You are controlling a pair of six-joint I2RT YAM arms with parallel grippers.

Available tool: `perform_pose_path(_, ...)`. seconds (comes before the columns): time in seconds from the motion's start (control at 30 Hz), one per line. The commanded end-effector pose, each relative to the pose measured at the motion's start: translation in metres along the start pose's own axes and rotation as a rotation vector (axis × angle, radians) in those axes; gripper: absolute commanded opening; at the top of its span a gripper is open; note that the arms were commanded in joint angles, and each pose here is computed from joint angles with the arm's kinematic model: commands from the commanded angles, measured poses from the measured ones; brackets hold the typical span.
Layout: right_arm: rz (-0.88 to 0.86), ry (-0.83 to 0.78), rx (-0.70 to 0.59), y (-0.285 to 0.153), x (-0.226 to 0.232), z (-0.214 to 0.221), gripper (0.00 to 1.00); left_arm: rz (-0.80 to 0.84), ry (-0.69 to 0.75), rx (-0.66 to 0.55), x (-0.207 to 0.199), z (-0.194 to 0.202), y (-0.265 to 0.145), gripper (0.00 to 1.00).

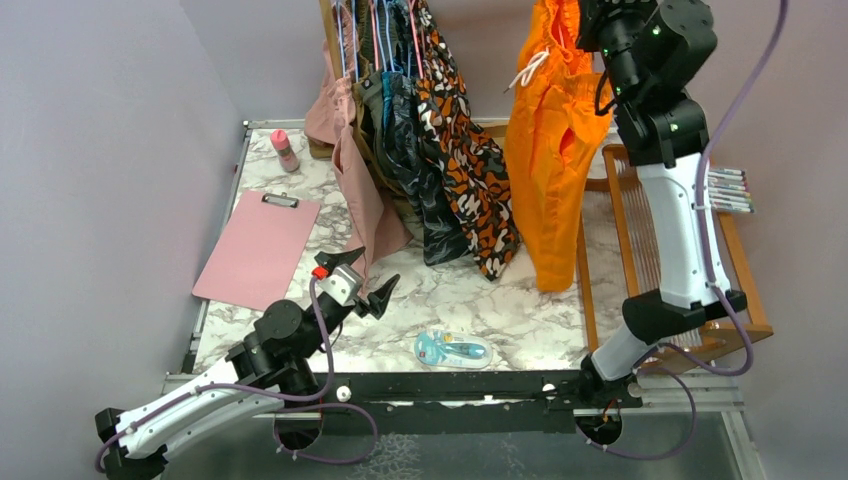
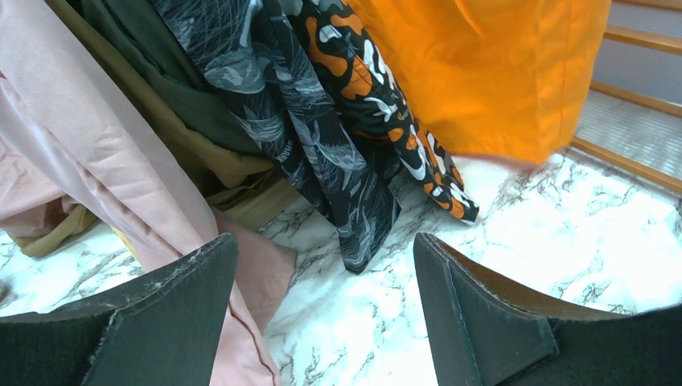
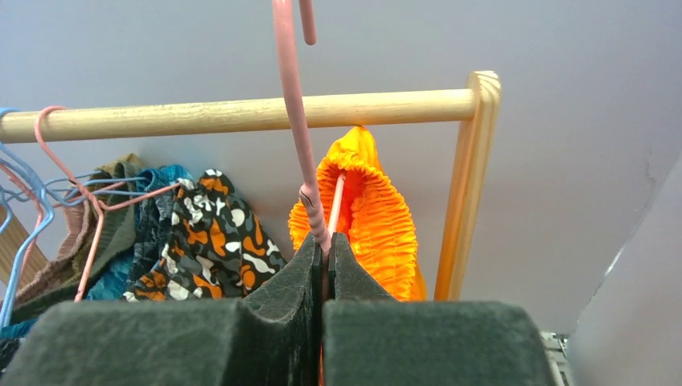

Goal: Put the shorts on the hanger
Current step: Place the hanger at the clothesline.

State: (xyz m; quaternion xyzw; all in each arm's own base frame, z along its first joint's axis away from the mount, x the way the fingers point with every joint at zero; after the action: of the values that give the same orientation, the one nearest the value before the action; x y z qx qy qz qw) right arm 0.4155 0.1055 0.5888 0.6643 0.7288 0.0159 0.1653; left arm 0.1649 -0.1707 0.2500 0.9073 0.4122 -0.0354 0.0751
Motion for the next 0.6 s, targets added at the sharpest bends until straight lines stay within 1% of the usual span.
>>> perform_pose_path(0.0, -0.01, -0.001, -0.043, -0.007, 0.001, -0.005, 0.01, 0.034, -0.002, 0.005, -0.006, 0.003, 0.003, 0.82)
perform_pose_path(0.13, -0.013, -0.026, 0.024, -0.007, 0.007, 0.026, 0.01, 0.04, -0.002, 0.011, -0.007, 0.004, 0.004, 0.82)
perform_pose_path(0.27, -0.013, -0.032, 0.03, -0.009, 0.006, 0.028, 0.01, 0.04, -0.004, 0.007, -0.007, 0.003, 0.003, 0.82)
perform_pose_path(0.37, -0.014, -0.008, -0.024, -0.016, 0.001, 0.005, 0.01, 0.036, -0.006, 0.005, -0.006, 0.002, 0.002, 0.82)
perform_pose_path(0.5, -0.036, 0.034, -0.17, -0.039, -0.008, -0.049, 0.01, 0.03, -0.01, 0.001, -0.005, 0.001, 0.001, 0.82)
perform_pose_path(0.57, -0.04, 0.032, -0.212, -0.048, -0.012, -0.064, 0.01, 0.029, -0.011, 0.002, -0.005, 0.001, 0.001, 0.82)
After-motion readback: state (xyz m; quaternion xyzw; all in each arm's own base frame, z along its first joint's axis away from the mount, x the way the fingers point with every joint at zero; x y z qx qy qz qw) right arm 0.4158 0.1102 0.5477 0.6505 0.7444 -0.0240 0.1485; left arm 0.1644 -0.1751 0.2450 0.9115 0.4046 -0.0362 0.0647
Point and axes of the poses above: each gripper's point midway between its finger pads, its own y axis out along the fingers, its own x axis along the line the jaws close on, z = x × y, the point moved 2 cm from there along -y, back along the fingers, and after that the axes turned 14 degrees about -y, right-handed, at the moved point
